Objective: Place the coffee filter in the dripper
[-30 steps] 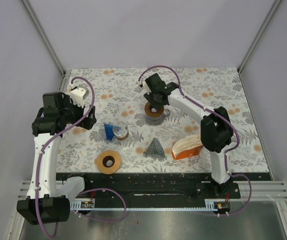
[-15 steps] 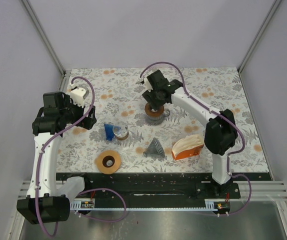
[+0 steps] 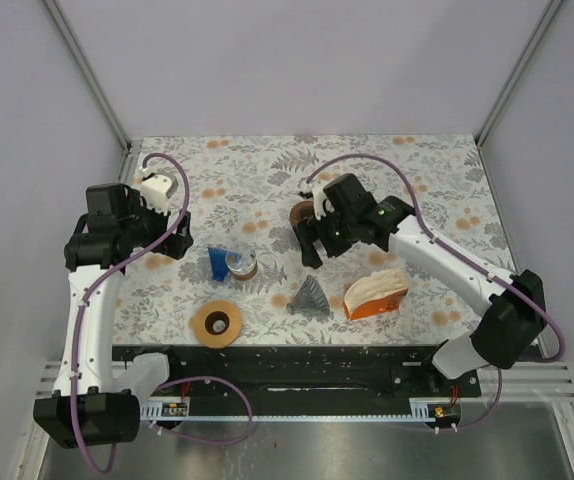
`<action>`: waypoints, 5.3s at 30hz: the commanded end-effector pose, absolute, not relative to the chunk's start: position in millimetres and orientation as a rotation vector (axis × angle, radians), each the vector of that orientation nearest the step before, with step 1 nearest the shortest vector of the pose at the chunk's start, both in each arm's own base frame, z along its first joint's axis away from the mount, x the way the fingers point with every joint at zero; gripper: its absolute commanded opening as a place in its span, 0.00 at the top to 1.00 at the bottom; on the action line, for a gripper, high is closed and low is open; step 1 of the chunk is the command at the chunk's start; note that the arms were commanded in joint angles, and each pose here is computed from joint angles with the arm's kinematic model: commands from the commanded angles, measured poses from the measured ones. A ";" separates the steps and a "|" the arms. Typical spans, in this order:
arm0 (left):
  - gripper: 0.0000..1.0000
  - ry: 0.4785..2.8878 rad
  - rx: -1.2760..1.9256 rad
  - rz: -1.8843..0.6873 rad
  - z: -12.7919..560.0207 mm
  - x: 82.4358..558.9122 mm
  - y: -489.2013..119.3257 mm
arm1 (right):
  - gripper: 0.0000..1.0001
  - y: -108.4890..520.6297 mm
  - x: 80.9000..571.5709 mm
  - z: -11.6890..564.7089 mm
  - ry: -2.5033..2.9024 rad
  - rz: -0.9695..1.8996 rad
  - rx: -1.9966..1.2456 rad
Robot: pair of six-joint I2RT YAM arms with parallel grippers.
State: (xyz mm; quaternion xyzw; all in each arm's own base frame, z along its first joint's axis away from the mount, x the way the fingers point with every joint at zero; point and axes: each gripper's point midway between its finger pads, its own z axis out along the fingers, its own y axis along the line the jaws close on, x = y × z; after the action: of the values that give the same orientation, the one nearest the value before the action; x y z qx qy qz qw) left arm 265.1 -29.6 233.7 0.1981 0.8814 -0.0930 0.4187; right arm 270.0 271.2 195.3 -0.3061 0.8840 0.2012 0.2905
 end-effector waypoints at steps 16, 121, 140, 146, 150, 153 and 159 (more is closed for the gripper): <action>0.01 2.167 0.493 -0.177 246.5 260.0 -24.5 | 0.60 312.1 180.3 87.6 2.588 0.882 -0.865; 1.00 2.364 0.374 -0.987 254.1 389.3 -294.1 | 0.76 260.8 393.7 235.3 2.232 0.543 -0.243; 1.00 2.470 0.338 -1.025 215.4 380.6 -312.9 | 1.00 249.9 414.8 190.9 2.406 0.482 -0.252; 1.00 2.487 0.312 -0.993 208.1 386.4 -311.7 | 1.00 255.8 419.4 169.9 2.458 0.534 -0.254; 1.00 2.495 0.307 -0.967 203.5 389.4 -310.0 | 1.00 255.5 424.9 165.5 2.462 0.516 -0.255; 1.00 2.530 0.301 -0.963 191.3 384.2 -307.8 | 1.00 250.9 423.5 160.7 2.480 0.483 -0.262; 1.00 2.581 0.286 -0.936 169.3 380.1 -303.5 | 1.00 246.0 420.8 144.6 2.519 0.450 -0.265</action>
State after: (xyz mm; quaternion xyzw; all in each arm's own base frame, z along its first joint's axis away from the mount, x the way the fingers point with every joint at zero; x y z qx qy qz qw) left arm 393.6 -288.4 161.6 0.0690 0.9279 -0.3136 0.1895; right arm 409.2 257.3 159.5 -0.0915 0.9341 0.2095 0.2740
